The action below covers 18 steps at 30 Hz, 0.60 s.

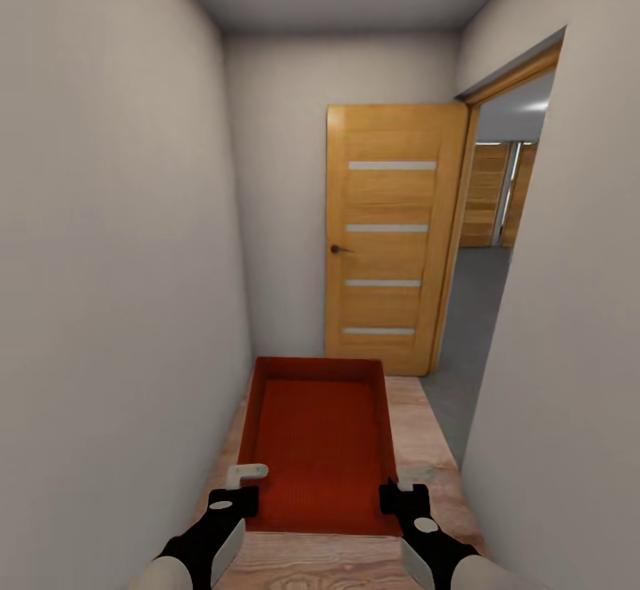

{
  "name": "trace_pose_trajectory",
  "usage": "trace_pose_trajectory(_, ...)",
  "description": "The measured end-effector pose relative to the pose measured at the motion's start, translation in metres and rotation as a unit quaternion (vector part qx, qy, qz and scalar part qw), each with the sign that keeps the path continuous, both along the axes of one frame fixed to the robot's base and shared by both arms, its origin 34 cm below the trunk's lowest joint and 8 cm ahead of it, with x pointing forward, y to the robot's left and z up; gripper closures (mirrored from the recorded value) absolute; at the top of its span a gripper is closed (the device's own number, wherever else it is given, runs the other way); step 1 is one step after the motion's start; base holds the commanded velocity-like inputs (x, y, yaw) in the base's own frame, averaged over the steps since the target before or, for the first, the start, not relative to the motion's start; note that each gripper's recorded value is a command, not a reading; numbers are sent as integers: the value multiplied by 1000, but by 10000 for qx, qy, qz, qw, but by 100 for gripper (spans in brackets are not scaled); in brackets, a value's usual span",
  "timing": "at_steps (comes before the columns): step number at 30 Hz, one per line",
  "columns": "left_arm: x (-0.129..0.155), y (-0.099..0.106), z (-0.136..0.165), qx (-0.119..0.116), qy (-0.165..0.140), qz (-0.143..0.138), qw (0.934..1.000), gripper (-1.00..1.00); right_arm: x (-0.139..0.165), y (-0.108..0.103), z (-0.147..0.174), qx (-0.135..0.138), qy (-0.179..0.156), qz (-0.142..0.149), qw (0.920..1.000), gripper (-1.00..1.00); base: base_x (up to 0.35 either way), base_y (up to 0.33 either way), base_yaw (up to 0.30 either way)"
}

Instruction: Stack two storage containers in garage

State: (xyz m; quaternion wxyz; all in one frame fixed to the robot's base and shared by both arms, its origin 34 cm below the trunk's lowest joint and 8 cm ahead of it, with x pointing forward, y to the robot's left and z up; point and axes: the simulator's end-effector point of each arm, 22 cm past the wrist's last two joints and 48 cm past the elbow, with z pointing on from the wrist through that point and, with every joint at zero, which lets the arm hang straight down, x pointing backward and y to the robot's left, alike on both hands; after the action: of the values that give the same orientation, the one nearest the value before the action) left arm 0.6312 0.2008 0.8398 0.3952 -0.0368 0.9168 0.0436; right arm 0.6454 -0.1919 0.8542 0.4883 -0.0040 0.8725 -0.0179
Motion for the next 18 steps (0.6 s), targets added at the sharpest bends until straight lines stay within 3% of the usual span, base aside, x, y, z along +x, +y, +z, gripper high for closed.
trace_pose_trajectory(18,0,0,0,-3,1,0,10000,100,0,0,0,-1,1,3,10000,100,319,0,0)
